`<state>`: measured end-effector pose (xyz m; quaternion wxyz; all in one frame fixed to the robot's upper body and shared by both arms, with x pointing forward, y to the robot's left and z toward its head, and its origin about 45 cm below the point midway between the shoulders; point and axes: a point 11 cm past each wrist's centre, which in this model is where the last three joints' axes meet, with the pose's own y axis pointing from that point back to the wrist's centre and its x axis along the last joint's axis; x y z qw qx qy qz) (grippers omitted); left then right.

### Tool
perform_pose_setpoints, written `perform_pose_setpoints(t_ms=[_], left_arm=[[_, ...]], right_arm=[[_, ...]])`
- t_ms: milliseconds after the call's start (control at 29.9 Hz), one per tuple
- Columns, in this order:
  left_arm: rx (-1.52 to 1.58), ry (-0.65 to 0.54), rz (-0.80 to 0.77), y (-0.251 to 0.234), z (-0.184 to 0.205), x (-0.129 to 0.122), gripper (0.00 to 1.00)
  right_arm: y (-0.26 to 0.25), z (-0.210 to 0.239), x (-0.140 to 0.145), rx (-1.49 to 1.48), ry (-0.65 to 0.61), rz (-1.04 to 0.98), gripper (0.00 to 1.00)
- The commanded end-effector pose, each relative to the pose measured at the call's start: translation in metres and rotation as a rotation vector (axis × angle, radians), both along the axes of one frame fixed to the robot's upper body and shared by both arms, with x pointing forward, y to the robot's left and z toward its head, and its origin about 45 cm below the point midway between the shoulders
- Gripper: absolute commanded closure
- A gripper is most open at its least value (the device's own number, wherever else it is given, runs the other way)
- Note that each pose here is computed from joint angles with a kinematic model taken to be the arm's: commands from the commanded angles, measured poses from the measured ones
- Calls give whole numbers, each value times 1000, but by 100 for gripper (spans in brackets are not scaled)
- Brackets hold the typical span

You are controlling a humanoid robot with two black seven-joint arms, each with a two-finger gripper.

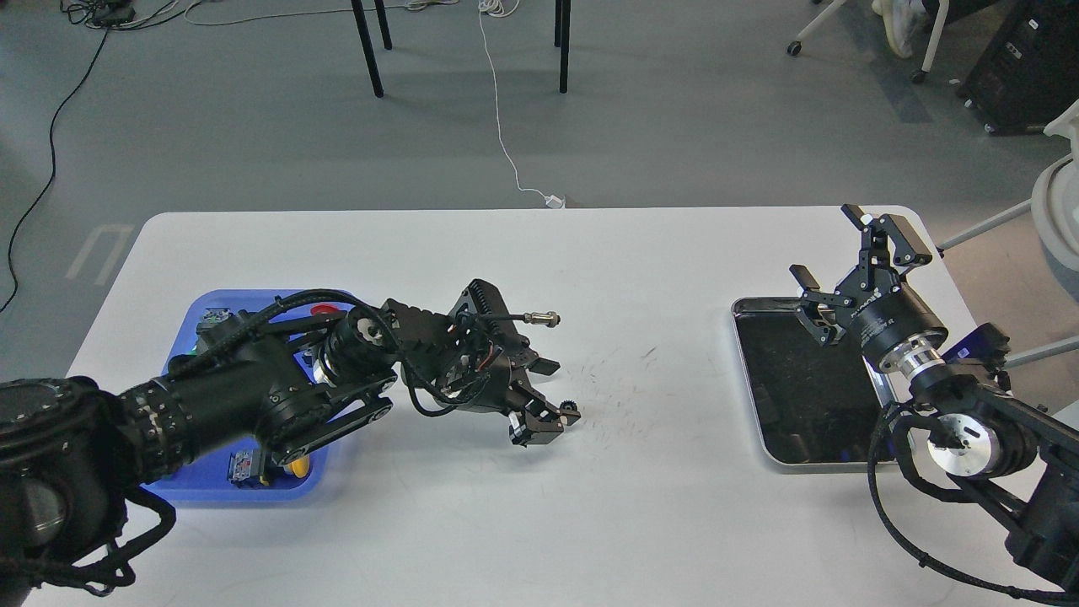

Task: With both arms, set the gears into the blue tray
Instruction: 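Reach the left gripper to the second gear and grasp it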

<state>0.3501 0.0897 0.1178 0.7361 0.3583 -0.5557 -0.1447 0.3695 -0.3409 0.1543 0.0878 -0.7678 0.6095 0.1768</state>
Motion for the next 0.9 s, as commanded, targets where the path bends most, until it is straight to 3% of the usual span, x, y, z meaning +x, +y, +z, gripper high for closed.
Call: perform_pose_setpoints(t_ms=[0, 134, 435, 568, 702, 869], left_arm=[[-6, 7, -7, -5, -2, -3, 26], [-7, 13, -7, -7, -4, -5, 28], [16, 26, 15, 1, -14, -5, 63], [14, 27, 13, -1, -15, -5, 68], [11, 24, 12, -2, -13, -5, 79], [1, 14, 15, 2, -8, -3, 81]], right_arm=[[0, 0, 0, -1, 1, 0, 2], [0, 0, 0, -2, 0, -1, 2], [0, 1, 1, -1, -2, -2, 2], [-1, 1, 1, 0, -3, -6, 2], [-1, 3, 2, 1, -8, -8, 2], [-5, 5, 3, -3, -13, -15, 2]])
